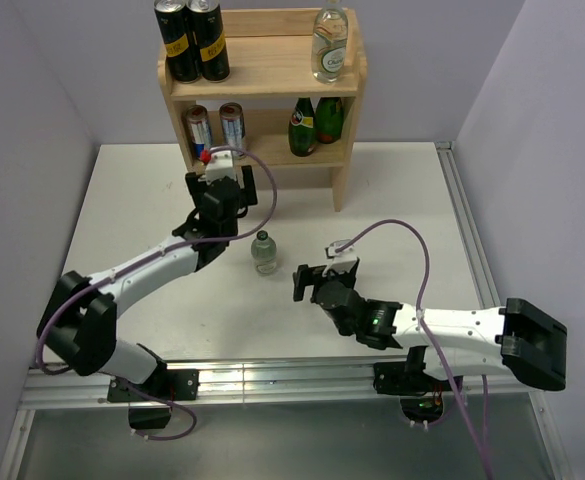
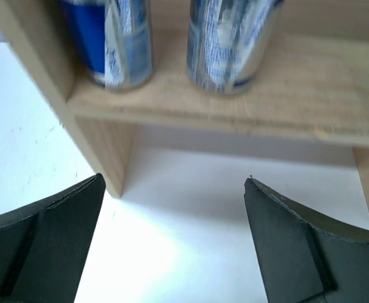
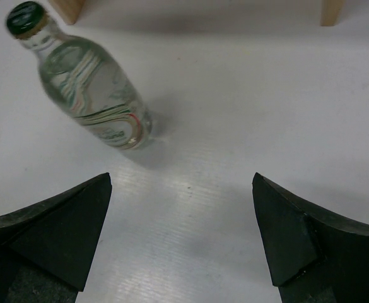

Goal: Place and organize the beverage onto the shelf

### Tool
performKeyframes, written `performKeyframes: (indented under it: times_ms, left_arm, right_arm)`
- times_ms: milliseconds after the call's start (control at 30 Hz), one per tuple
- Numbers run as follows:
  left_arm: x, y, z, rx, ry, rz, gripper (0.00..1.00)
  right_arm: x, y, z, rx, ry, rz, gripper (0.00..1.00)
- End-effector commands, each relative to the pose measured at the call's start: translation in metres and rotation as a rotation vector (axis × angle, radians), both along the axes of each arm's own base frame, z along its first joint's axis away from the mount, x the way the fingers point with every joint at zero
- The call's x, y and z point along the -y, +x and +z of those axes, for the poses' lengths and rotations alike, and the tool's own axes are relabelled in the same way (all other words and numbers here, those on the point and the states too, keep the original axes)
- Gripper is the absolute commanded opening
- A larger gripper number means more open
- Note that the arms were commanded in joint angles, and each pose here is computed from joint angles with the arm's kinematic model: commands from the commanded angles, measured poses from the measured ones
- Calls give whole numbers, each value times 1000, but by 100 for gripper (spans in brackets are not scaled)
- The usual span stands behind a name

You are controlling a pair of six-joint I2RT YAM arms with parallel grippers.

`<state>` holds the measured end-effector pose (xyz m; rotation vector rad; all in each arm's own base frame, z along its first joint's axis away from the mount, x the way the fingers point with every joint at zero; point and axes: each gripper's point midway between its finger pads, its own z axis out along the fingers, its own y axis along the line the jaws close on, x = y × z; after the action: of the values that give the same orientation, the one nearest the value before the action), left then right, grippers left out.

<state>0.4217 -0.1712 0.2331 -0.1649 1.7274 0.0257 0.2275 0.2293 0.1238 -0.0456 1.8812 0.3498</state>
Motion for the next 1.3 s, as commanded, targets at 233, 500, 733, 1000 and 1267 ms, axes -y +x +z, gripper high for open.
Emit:
performKeyframes:
  times_ms: [233, 500, 733, 1000, 1267]
  left_arm:
    - [-7, -74, 15, 32, -142, -62, 99]
    - [-34, -111, 20, 48, -173, -57, 99]
    - [-47, -121, 12, 73, -186, -38, 99]
    - [-49, -120, 1, 73, -169, -23, 99]
    - [-51, -120, -2, 75, -171, -18, 99]
  right_arm:
    - [-113, 0, 25, 3, 77, 242, 100]
    - [-147, 27, 0, -56, 117, 230, 100]
    - [-143, 58, -22, -56, 75, 143, 100]
    - [-144, 90, -32, -19, 87, 102, 100]
    - [-143, 119, -44, 13, 74, 63, 100]
